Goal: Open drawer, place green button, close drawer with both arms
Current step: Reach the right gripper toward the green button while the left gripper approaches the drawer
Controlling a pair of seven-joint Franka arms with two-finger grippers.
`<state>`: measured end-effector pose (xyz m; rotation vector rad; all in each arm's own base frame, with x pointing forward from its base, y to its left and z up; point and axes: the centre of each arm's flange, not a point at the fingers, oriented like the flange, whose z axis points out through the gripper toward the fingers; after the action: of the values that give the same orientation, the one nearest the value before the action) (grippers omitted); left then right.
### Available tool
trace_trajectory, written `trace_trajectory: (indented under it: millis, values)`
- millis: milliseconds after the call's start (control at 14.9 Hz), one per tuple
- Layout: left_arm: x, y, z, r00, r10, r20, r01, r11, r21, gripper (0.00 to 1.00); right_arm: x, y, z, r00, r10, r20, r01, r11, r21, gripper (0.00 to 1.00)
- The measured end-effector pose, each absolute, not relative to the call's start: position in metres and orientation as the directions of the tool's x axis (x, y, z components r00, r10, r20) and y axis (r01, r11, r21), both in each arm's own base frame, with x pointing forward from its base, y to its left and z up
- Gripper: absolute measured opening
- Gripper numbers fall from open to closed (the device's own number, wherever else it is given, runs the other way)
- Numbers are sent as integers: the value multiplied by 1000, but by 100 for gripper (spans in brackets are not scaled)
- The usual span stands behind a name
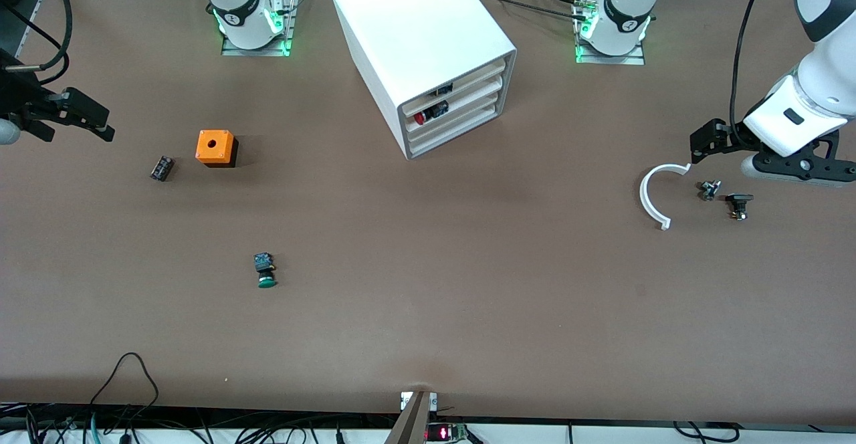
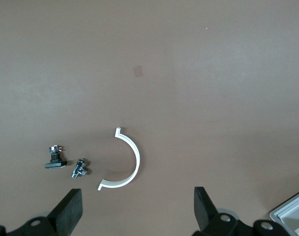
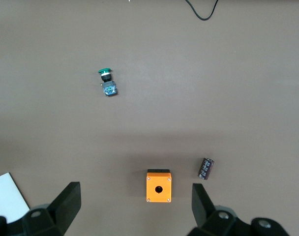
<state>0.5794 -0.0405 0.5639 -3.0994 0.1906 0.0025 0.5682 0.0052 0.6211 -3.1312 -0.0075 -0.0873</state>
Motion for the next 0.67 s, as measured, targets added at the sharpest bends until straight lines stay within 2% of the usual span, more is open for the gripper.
trace_trajectory:
  millis: [469, 670]
  values:
    - [578, -48, 563, 991, -136, -13, -136, -990, -35, 100, 568, -4, 625, 998, -15, 63, -14, -1000, -9, 100]
    - [575, -66, 560, 986, -166, -32, -167, -985, -33, 100, 572, 1, 611, 1000, -5, 27, -5, -1000, -10, 100]
